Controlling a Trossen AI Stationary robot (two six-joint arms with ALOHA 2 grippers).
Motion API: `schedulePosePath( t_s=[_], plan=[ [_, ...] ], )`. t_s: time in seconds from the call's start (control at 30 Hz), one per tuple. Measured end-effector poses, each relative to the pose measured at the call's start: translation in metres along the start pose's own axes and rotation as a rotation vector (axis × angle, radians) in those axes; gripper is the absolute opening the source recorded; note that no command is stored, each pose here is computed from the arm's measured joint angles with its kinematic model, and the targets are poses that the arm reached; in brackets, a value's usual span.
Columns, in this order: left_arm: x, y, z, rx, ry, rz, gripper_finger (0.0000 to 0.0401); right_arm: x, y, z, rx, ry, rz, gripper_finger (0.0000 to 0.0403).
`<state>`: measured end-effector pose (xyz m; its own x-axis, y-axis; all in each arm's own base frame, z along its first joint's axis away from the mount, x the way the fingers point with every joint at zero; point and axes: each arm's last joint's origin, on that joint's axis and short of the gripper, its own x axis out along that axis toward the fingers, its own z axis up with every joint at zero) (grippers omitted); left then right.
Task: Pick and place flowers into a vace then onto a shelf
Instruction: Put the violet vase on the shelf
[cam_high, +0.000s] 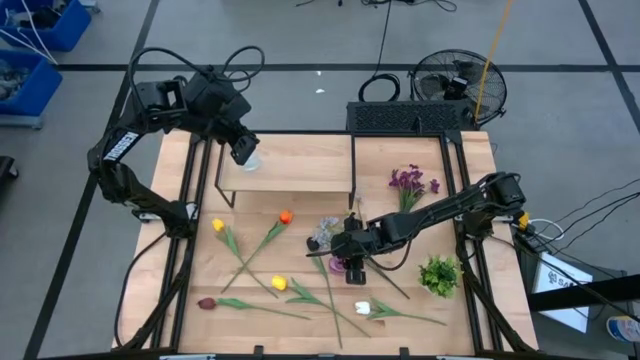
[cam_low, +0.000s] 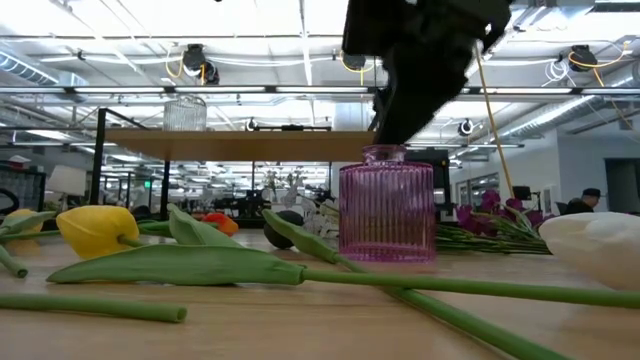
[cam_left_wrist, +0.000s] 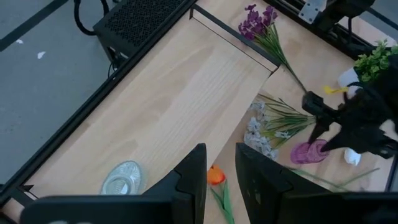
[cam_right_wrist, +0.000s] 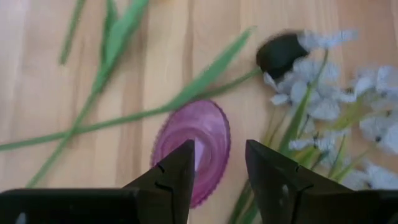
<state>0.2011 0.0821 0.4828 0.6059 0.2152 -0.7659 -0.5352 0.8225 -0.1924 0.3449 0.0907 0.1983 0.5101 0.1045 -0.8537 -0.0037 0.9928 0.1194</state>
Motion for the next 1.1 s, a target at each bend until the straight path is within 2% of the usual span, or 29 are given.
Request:
schedulePosePath(
  t_s=[0.23,0.33,0.53,0.67,0.77,0.9,1.0,1.1],
  plan=[
    [0.0,0.0,0.0,0.0,-0.002,0.007,0.0088,0.008,-0.003,-0.012,0.02,-0.002,0.0,0.013],
    [0.0,0.0,0.0,0.0,-0.002,0.007,0.0088,0.009,-0.003,-0.012,-0.003,-0.009,0.003,0.0104],
    [0.0,0.0,0.0,0.001,-0.002,0.007,0.0088,0.008,-0.005,-0.01,0.004,-0.021,0.008,0.0021],
    [0.0,0.0,0.0,0.0,-0.002,0.007,0.0088,-0.001,-0.006,-0.009,0.016,-0.04,0.016,0.0021],
    [0.0,0.0,0.0,0.0,-0.002,0.007,0.0088,-0.02,-0.006,-0.007,0.014,-0.071,0.019,0.0024],
    [0.0,0.0,0.0,0.0,-0.002,0.008,0.0088,-0.062,-0.006,0.011,0.026,-0.188,0.004,0.0018],
    [0.0,0.0,0.0,0.0,-0.002,0.008,0.0088,-0.095,-0.011,0.031,0.031,-0.238,-0.017,0.0018],
    [0.0,0.0,0.0,0.001,-0.003,0.009,0.0088,-0.134,-0.017,0.058,-0.01,-0.325,-0.108,0.0017]
  ],
)
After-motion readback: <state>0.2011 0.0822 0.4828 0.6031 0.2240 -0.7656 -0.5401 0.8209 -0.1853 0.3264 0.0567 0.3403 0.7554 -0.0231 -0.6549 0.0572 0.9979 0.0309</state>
